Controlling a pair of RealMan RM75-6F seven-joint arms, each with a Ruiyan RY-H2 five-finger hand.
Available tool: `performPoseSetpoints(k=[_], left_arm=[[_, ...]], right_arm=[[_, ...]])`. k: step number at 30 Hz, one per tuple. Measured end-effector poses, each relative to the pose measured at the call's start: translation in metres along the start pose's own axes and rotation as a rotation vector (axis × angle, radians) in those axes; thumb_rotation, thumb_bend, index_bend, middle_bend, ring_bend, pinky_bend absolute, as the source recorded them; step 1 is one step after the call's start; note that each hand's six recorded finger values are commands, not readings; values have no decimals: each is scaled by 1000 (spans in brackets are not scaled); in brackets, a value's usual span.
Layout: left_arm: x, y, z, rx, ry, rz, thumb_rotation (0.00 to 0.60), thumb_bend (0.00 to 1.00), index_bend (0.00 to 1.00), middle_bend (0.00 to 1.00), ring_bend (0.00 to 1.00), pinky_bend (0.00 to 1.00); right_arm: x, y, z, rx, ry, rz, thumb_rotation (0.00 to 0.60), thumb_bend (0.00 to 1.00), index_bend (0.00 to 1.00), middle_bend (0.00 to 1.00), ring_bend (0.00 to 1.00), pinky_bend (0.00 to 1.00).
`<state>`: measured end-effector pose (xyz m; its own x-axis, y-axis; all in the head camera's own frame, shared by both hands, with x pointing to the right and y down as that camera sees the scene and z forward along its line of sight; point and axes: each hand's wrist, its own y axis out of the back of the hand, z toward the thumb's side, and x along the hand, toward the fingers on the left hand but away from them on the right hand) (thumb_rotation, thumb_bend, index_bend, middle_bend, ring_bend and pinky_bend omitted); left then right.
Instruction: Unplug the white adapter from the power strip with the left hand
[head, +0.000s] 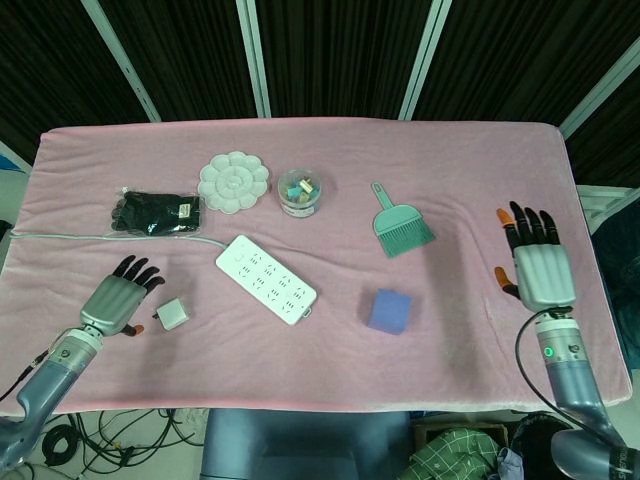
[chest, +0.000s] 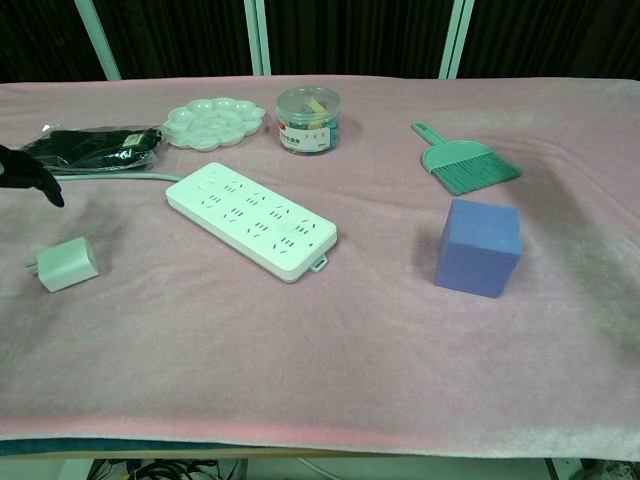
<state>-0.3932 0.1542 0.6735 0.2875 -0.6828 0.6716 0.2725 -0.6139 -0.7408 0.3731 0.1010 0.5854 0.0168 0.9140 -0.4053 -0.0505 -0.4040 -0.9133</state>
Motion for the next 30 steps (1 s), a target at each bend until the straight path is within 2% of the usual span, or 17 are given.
performPoseSetpoints(k=[7, 13, 17, 22, 27, 30], left_arm=[[-21, 36, 4, -84, 22, 95, 600, 25, 227, 141, 0, 0], [-69, 53, -3, -133, 102, 181, 600, 25, 225, 134, 0, 0], [-109, 49, -14, -149, 182, 225, 600, 25, 219, 125, 0, 0], [-153, 43, -25, -192, 269, 288, 600, 26, 216, 118, 0, 0], [-181, 32, -32, -268, 313, 311, 600, 33, 212, 113, 0, 0], [-189, 33, -37, -279, 325, 342, 600, 33, 204, 113, 0, 0]], right_arm=[[39, 11, -68, -11, -99, -53, 600, 236, 57, 6, 44, 54], [92, 6, -94, -24, -99, -28, 600, 236, 57, 8, 45, 54], [124, 4, -95, -45, -73, -30, 600, 236, 55, 8, 45, 54], [155, -3, -82, -41, -23, -32, 600, 236, 51, 8, 45, 54], [167, -9, -72, -22, -8, -32, 600, 236, 49, 8, 45, 54], [167, -10, -72, -24, -10, -29, 600, 236, 50, 8, 45, 54]])
